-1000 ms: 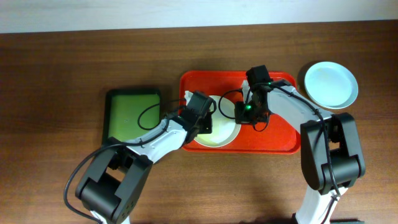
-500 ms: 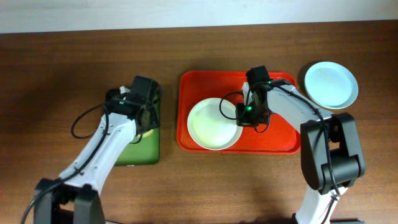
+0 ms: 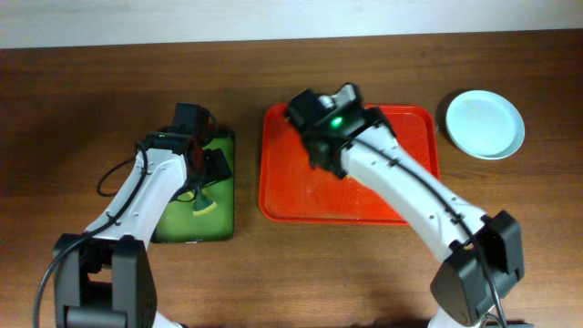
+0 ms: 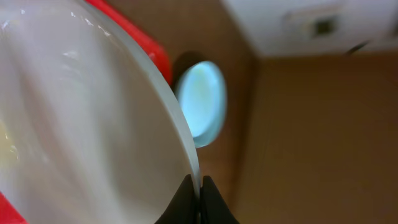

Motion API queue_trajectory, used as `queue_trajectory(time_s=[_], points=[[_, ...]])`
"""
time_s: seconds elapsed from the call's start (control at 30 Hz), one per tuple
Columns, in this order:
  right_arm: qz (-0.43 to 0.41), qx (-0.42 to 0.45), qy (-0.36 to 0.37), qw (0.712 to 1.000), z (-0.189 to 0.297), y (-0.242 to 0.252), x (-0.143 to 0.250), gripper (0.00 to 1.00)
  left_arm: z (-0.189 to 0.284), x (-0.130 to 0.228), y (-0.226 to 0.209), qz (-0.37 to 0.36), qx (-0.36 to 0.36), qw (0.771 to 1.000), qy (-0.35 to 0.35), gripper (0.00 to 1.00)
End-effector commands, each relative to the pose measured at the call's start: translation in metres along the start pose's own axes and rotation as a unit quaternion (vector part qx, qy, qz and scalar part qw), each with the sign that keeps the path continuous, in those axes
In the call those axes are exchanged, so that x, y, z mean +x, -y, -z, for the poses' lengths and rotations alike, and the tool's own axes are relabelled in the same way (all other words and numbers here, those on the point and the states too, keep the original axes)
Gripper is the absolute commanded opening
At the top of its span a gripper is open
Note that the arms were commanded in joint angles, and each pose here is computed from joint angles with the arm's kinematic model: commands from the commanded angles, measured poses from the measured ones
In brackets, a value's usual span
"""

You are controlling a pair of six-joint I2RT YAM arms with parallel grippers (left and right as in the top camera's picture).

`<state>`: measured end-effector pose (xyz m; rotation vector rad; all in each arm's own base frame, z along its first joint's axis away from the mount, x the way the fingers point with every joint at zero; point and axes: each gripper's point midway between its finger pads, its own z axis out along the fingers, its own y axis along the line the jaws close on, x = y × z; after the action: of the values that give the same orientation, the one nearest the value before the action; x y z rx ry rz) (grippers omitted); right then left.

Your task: Clean dirty plates on tray and stack at the side

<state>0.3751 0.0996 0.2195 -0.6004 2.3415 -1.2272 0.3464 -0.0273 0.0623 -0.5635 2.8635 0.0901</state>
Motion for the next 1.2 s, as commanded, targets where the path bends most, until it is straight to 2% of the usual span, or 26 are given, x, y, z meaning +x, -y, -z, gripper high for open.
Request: queue_trajectory(time_s=[0.0, 0.1, 0.2, 0.23, 0.27, 0.3, 0.33, 0.37, 0.4, 0.43, 0.57, 0.6, 0.67, 0.73, 0.8, 0.83, 0.87, 0.9, 1.03, 1.1, 1.17], points=[[0.065, 0.163, 0.055, 0.983, 0.043, 0.047, -0.021, 0.04, 0.011, -0.006, 0.003, 0.002, 0.011, 1.0, 0.012, 0.99], [0.081, 0.218, 0.065, 0.97, 0.059, 0.059, -0.025, 0.04, 0.011, -0.007, 0.003, 0.002, 0.011, 1.0, 0.013, 0.99], [0.071, 0.192, 0.061, 0.977, 0.05, 0.054, -0.026, 0.04, 0.011, -0.007, 0.003, 0.002, 0.011, 1.0, 0.013, 0.99], [0.041, 0.141, 0.058, 0.987, 0.034, 0.044, -0.028, 0.04, 0.011, -0.007, 0.003, 0.002, 0.011, 1.0, 0.013, 0.99], [-0.005, 0.013, 0.044, 0.999, -0.002, 0.019, -0.029, 0.04, 0.011, -0.007, 0.003, 0.002, 0.011, 1.0, 0.013, 0.99], [-0.043, -0.092, 0.034, 0.994, -0.027, 0.001, -0.03, 0.04, 0.011, -0.007, 0.003, 0.002, 0.011, 1.0, 0.013, 0.99], [-0.092, -0.242, 0.027, 0.966, -0.048, -0.022, -0.03, 0.04, 0.011, -0.007, 0.003, 0.002, 0.011, 1.0, 0.013, 0.99], [-0.173, -0.412, 0.018, 0.895, -0.068, -0.028, -0.023, 0.04, 0.011, -0.007, 0.003, 0.002, 0.011, 1.0, 0.013, 0.99], [-0.235, -0.483, 0.016, 0.843, -0.085, -0.012, -0.013, 0.04, 0.011, -0.007, 0.003, 0.002, 0.011, 1.0, 0.013, 0.99], [-0.297, -0.513, 0.011, 0.805, -0.109, 0.012, 0.006, 0.04, 0.011, -0.006, 0.003, 0.002, 0.012, 1.0, 0.013, 0.99], [-0.481, -0.459, -0.061, 0.745, -0.212, 0.083, 0.114, 0.04, 0.011, -0.007, 0.003, 0.002, 0.011, 1.0, 0.013, 0.99], [-0.535, -0.44, -0.088, 0.716, -0.233, 0.089, 0.133, 0.04, 0.011, -0.007, 0.003, 0.002, 0.011, 1.0, 0.013, 0.99], [-0.594, -0.41, -0.119, 0.682, -0.273, 0.091, 0.164, 0.04, 0.011, -0.006, 0.003, 0.002, 0.012, 1.0, 0.013, 0.99], [-0.623, -0.352, -0.17, 0.678, -0.312, 0.083, 0.198, 0.04, 0.011, -0.006, 0.003, 0.002, 0.011, 1.0, 0.013, 0.99], [-0.619, -0.35, -0.169, 0.682, -0.328, 0.072, 0.195, 0.04, 0.011, -0.007, 0.003, 0.002, 0.011, 1.0, 0.013, 0.99], [-0.618, -0.351, -0.166, 0.683, -0.331, 0.07, 0.192, 0.16, 0.011, -0.007, 0.003, 0.002, 0.011, 1.0, 0.013, 0.99], [-0.616, -0.351, -0.162, 0.686, -0.333, 0.068, 0.189, 0.43, 0.011, -0.007, 0.003, 0.002, 0.011, 1.0, 0.013, 0.99], [-0.614, -0.353, -0.16, 0.688, -0.333, 0.067, 0.185, 0.99, 0.011, -0.007, 0.003, 0.002, 0.011, 1.0, 0.013, 0.99], [-0.61, -0.363, -0.179, 0.681, -0.285, 0.084, 0.189, 0.99, 0.011, -0.007, 0.003, 0.002, 0.011, 1.0, 0.013, 0.99], [-0.609, -0.376, -0.215, 0.664, -0.234, 0.091, 0.197, 0.99, 0.011, -0.007, 0.003, 0.002, 0.011, 1.0, 0.013, 0.99], [-0.602, -0.381, -0.225, 0.664, -0.181, 0.094, 0.203, 0.99, 0.011, -0.007, 0.003, 0.002, 0.011, 1.0, 0.013, 0.99]])
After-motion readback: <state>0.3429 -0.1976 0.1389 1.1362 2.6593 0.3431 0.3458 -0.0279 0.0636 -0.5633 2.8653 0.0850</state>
